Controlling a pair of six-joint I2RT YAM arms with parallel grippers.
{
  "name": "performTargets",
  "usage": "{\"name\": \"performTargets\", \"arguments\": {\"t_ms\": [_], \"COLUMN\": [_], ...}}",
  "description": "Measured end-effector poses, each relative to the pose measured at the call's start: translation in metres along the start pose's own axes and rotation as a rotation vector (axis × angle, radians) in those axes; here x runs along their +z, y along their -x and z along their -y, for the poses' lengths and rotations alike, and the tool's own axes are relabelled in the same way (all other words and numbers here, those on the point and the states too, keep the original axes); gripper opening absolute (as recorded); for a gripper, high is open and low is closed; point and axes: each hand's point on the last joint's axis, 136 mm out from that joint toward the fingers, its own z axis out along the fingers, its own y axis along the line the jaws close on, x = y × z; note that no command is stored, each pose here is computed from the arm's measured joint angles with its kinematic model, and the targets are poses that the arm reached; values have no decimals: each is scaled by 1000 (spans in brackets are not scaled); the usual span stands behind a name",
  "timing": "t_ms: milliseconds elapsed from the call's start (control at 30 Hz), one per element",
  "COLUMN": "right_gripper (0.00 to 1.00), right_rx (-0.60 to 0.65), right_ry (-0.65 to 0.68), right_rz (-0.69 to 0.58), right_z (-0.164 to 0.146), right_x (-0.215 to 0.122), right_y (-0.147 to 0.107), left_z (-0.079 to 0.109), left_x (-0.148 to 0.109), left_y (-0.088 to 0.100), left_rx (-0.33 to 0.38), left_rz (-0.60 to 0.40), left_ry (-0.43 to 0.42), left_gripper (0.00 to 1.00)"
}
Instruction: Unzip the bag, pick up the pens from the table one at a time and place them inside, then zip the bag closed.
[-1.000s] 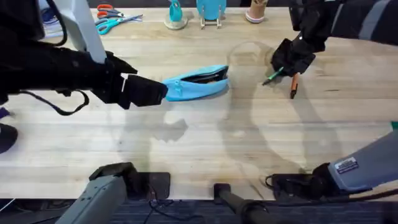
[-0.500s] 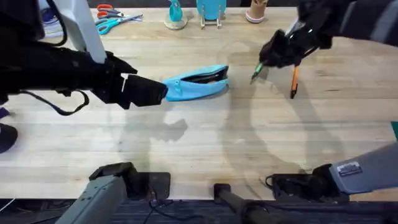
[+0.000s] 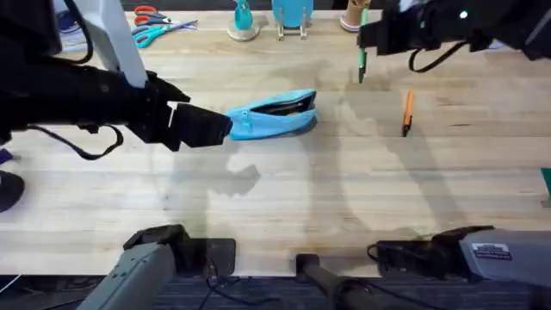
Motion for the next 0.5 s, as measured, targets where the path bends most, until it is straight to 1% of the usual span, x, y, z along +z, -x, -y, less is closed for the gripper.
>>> {"name": "performTargets", "arguments": {"t_ms": [300, 400, 500], "right_gripper": [33, 33, 32], "right_rx": [-570, -745, -866], "right_ry": [107, 204, 331], "right_rz": [9, 21, 52], "right_z": [-59, -83, -105], "right_x": [5, 3, -3], "right_y": [-6, -13, -21], "left_z": [0, 0, 0], "left_x": [0, 0, 0], "left_y": [0, 0, 0], "left_rx": [0, 0, 0], "left_rz": [0, 0, 0], "left_ry": [0, 0, 0], "left_gripper": [995, 995, 995]}}
